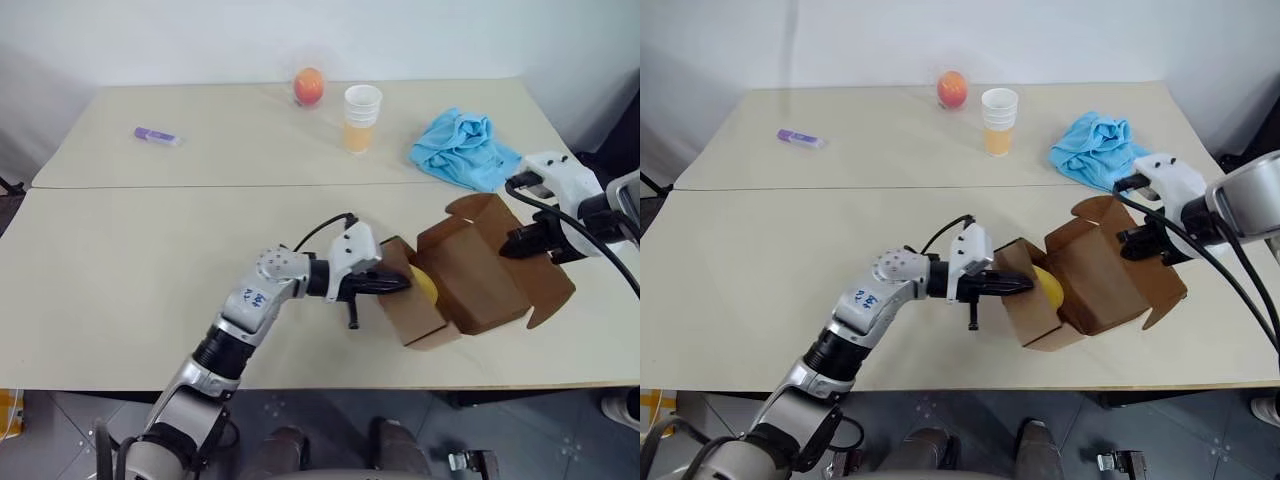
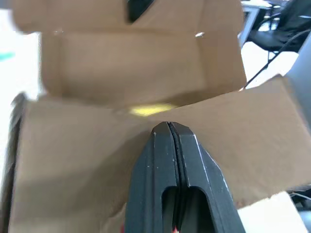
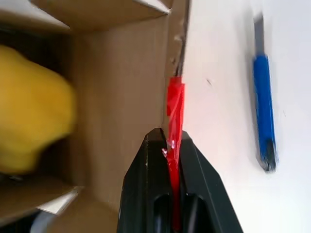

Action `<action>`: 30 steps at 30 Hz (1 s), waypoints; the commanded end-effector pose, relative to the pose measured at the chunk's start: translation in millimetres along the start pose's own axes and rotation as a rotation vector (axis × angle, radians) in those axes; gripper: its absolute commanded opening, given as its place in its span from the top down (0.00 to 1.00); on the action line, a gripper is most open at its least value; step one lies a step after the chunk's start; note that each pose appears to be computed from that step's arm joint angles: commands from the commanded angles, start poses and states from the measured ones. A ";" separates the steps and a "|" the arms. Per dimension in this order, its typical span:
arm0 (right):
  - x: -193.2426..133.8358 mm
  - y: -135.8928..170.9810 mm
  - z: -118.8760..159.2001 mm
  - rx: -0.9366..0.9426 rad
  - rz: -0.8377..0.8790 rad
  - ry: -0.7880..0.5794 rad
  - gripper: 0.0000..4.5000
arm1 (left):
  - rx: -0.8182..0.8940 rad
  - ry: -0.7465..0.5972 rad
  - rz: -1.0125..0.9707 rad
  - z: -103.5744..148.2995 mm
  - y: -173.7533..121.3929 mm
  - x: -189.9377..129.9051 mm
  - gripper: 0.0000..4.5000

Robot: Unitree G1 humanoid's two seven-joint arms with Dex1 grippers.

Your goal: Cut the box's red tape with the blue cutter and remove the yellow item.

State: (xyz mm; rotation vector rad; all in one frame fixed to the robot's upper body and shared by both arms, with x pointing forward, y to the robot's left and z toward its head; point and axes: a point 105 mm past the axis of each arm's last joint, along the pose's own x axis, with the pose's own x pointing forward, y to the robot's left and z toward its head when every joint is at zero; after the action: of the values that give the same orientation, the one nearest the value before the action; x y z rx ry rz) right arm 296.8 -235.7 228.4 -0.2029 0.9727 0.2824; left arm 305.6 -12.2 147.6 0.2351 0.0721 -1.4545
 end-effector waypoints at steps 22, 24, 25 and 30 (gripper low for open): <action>-1.7 -7.4 -5.5 0.017 0.045 -0.275 0.71 | -0.141 0.131 0.223 -24.8 31.2 -55.4 0.74; -15.4 -22.3 -2.1 0.007 0.042 -0.420 0.56 | -0.138 0.135 0.257 -25.7 38.0 -76.7 0.61; -23.5 -29.2 -1.1 -0.020 0.047 -0.496 0.49 | -0.141 0.126 0.258 -24.8 38.6 -87.5 0.55; -72.7 -29.3 -9.2 -0.340 0.225 -0.877 0.10 | -0.108 0.026 0.208 -22.1 24.7 -159.4 0.20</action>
State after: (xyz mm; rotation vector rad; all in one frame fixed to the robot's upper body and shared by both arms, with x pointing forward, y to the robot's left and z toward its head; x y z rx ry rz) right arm 274.8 -287.2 253.3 -0.1343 0.2524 0.5488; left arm 320.0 141.5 145.2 0.1377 0.2223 -1.1953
